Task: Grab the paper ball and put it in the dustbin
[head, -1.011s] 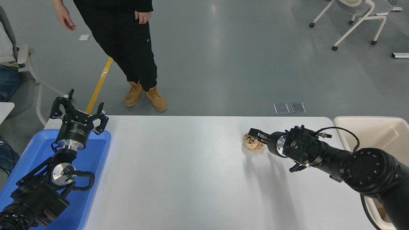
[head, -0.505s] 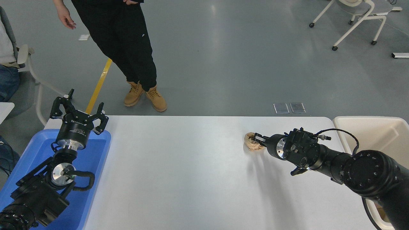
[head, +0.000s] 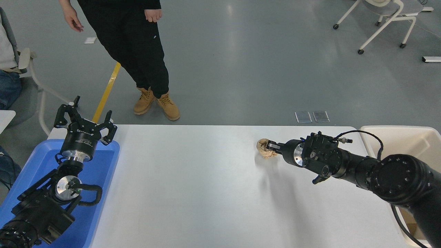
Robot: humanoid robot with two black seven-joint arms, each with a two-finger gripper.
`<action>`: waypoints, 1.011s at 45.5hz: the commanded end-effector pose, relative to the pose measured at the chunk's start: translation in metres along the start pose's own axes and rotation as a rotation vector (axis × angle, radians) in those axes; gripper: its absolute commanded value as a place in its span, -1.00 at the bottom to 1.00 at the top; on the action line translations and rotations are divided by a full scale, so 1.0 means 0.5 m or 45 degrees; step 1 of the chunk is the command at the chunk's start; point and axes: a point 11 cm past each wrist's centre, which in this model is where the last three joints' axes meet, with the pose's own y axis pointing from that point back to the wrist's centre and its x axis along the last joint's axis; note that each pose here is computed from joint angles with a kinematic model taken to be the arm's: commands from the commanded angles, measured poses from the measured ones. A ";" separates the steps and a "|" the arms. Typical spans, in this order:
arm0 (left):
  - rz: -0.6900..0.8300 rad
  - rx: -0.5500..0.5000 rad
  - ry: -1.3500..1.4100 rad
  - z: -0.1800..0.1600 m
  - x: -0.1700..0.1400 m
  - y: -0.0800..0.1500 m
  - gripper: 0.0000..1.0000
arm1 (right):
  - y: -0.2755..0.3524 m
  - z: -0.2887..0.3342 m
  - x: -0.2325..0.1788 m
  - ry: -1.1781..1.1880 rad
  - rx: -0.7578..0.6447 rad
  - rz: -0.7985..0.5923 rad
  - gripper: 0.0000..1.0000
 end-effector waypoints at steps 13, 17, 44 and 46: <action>0.001 0.000 -0.001 0.000 0.001 0.000 0.98 | 0.184 -0.003 0.248 0.122 -0.056 0.076 -1.00; 0.001 0.000 -0.001 0.000 0.001 0.000 0.98 | 0.229 -0.005 0.299 0.138 -0.073 0.110 -1.00; 0.000 0.000 0.000 0.000 0.000 0.000 0.98 | 0.357 -0.039 0.432 0.137 -0.051 0.229 -1.00; 0.000 0.000 0.000 0.000 0.000 0.000 0.98 | 0.358 -0.029 0.432 0.130 -0.061 0.230 -1.00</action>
